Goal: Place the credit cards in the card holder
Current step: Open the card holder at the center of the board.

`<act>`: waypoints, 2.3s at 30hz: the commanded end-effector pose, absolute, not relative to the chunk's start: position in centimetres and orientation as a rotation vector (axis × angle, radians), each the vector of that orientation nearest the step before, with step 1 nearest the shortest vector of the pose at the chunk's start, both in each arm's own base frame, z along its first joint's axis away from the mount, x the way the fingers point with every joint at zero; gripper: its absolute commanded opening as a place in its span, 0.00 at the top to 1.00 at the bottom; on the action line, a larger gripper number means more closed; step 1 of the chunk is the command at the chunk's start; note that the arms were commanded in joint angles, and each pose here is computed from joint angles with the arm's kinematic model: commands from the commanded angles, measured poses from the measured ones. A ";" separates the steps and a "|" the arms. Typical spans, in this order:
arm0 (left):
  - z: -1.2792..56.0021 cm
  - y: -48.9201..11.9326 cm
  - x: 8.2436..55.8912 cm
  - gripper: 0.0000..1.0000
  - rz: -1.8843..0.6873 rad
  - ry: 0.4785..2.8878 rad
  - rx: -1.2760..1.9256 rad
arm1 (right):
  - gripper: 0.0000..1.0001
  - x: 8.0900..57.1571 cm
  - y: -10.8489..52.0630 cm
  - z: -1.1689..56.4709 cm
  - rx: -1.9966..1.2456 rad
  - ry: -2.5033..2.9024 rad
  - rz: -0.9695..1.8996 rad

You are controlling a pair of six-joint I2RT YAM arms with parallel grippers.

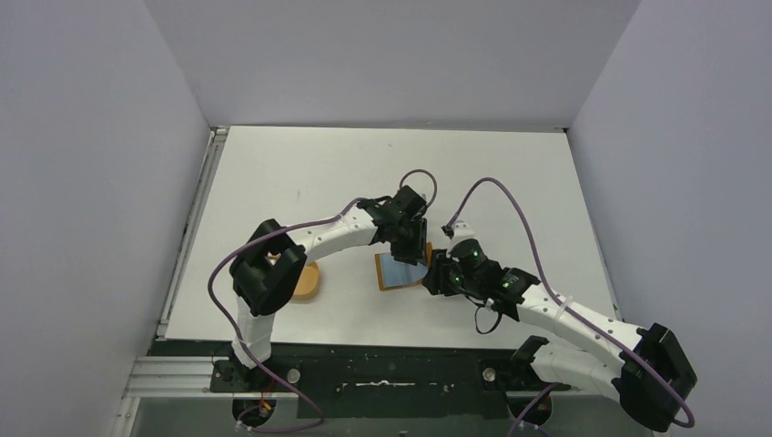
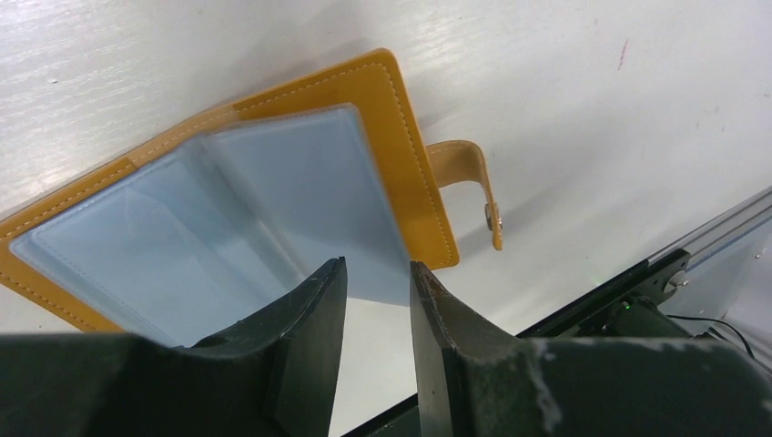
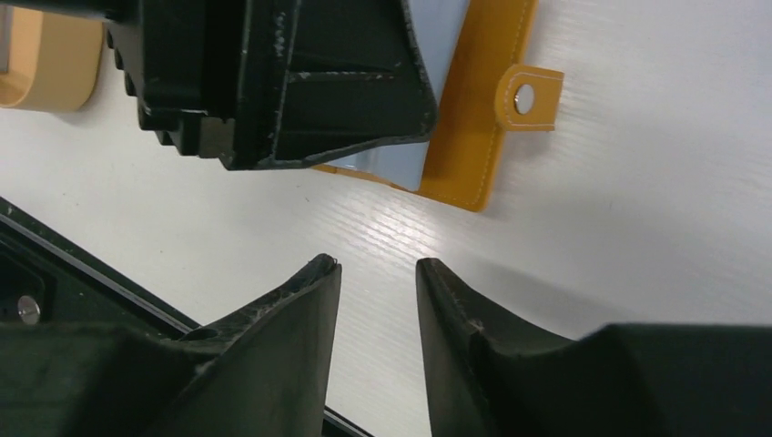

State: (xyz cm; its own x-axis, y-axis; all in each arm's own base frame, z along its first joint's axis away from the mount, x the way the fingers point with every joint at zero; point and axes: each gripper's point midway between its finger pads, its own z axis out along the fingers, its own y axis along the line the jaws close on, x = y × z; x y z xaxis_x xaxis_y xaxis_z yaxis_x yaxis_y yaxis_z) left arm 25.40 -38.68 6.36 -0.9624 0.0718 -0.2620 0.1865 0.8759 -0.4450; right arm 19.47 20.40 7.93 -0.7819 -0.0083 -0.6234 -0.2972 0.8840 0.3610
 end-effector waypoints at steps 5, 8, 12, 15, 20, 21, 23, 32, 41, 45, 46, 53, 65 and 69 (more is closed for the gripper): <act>9.7 -39.8 27.5 0.69 -0.820 2.699 0.177 | 0.72 22.3 23.7 11.0 -0.188 2.291 0.672; 10.0 -39.0 27.6 0.63 -0.820 2.687 0.146 | 0.74 22.9 24.2 10.9 -0.172 2.288 0.675; 10.3 -37.8 27.9 0.59 -0.806 2.680 0.114 | 0.76 23.7 24.6 10.7 -0.154 2.287 0.664; 10.7 -37.0 28.0 0.57 -0.805 2.667 0.078 | 0.78 24.4 24.7 10.4 -0.136 2.289 0.661; 11.6 -34.7 27.9 0.52 -0.767 2.632 -0.005 | 0.81 25.4 24.4 9.2 -0.102 2.313 0.623; 11.7 -34.1 27.8 0.50 -0.758 2.626 -0.027 | 0.82 25.8 23.9 8.8 -0.081 2.318 0.588; 11.9 -33.1 27.6 0.49 -0.748 2.611 -0.057 | 0.84 26.3 23.1 7.6 -0.060 2.347 0.541; 9.3 -31.3 26.0 0.48 -0.720 2.641 -0.064 | 0.86 26.5 20.6 2.6 -0.043 2.472 0.416; 9.1 -31.6 26.8 0.49 -0.802 2.607 -0.099 | 0.87 25.2 19.1 0.1 -0.011 2.531 0.380; 9.5 -31.8 27.1 0.48 -0.812 2.583 -0.096 | 0.88 25.3 18.9 -0.2 -0.009 2.534 0.377; 9.4 -31.8 27.1 0.48 -0.812 2.587 -0.093 | 0.87 25.3 18.9 -0.2 -0.008 2.536 0.375; 7.9 -32.2 27.3 0.48 -0.803 2.619 -0.100 | 0.88 25.4 18.7 -0.6 -0.002 2.539 0.368; 5.8 -31.3 27.0 0.48 -0.722 2.698 -0.136 | 0.88 25.3 18.9 -0.6 -0.007 2.554 0.403; 5.2 -31.6 26.9 0.48 -0.734 2.713 -0.138 | 0.88 25.3 18.9 -0.7 -0.005 2.559 0.403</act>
State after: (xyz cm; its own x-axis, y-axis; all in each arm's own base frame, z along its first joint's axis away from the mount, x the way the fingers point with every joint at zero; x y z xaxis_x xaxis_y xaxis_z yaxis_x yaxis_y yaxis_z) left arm 25.87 -30.59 4.41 -0.9468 -0.1555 -0.2818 -0.0051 0.8826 -0.4701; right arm 26.24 20.40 1.43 -0.8246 0.1025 -0.5564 -0.1149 0.9326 0.3421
